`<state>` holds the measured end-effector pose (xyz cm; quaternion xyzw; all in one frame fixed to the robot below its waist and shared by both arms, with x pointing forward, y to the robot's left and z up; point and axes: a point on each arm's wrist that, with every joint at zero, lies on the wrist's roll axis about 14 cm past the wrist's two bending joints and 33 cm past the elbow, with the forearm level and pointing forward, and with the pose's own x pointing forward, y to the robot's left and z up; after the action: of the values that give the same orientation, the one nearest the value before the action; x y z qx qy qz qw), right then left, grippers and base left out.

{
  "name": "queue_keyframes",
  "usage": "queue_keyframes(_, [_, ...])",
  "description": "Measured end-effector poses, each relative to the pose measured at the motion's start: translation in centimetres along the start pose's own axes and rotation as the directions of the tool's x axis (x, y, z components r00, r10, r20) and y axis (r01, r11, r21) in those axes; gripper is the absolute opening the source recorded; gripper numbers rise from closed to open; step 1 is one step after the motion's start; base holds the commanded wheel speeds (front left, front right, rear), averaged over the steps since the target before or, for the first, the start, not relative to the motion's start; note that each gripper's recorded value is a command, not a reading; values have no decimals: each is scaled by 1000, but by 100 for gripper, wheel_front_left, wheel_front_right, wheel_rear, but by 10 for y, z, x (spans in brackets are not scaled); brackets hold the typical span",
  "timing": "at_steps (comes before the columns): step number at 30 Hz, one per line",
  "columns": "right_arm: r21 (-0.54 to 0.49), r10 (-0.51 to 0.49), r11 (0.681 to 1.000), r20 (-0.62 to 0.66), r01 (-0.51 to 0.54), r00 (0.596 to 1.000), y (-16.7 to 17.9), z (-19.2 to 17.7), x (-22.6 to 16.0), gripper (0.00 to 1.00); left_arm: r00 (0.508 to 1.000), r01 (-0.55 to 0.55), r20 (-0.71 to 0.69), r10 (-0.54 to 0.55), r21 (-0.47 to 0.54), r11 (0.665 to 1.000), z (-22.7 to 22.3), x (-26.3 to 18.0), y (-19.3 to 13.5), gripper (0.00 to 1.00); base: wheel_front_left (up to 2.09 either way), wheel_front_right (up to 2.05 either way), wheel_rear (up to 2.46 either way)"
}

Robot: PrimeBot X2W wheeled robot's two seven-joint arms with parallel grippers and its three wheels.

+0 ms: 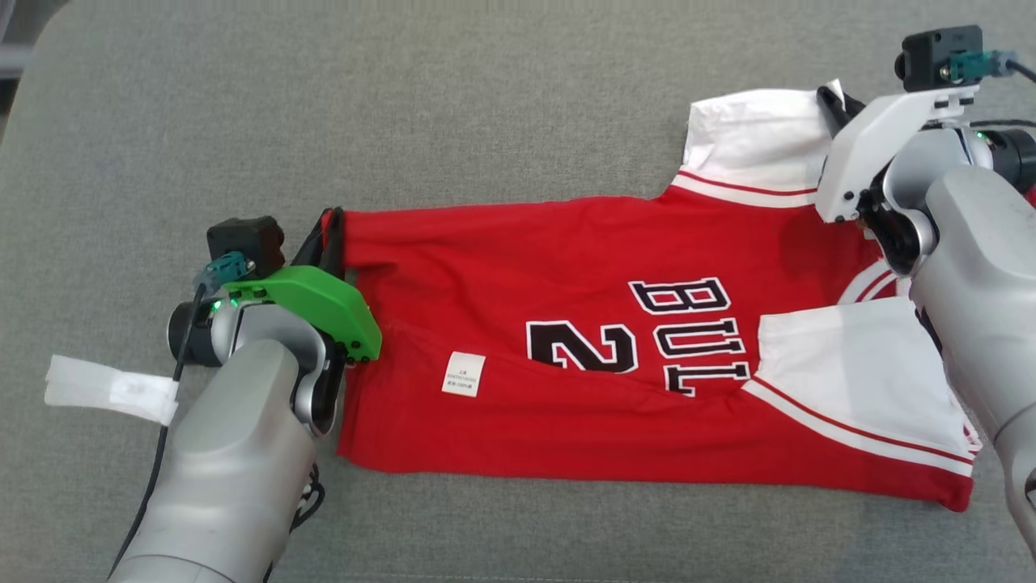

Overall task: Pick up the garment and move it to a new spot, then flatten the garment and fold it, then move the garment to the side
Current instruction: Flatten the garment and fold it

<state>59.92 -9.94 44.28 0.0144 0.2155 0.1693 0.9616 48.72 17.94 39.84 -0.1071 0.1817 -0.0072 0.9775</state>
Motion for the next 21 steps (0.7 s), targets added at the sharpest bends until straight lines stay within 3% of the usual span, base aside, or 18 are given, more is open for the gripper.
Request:
queue_keyframes(10, [72, -20, 997, 149, 9, 989, -13, 13, -78, 0, 999, 51, 6, -51, -4, 999, 5, -30, -15, 0, 0, 0, 0])
queue_keyframes(21, [185, -86, 982, 241, 41, 967, -26, -20, -157, 0, 989, 126, 74, -127, 14, 992, 13, -62, -31, 0, 0, 0, 0])
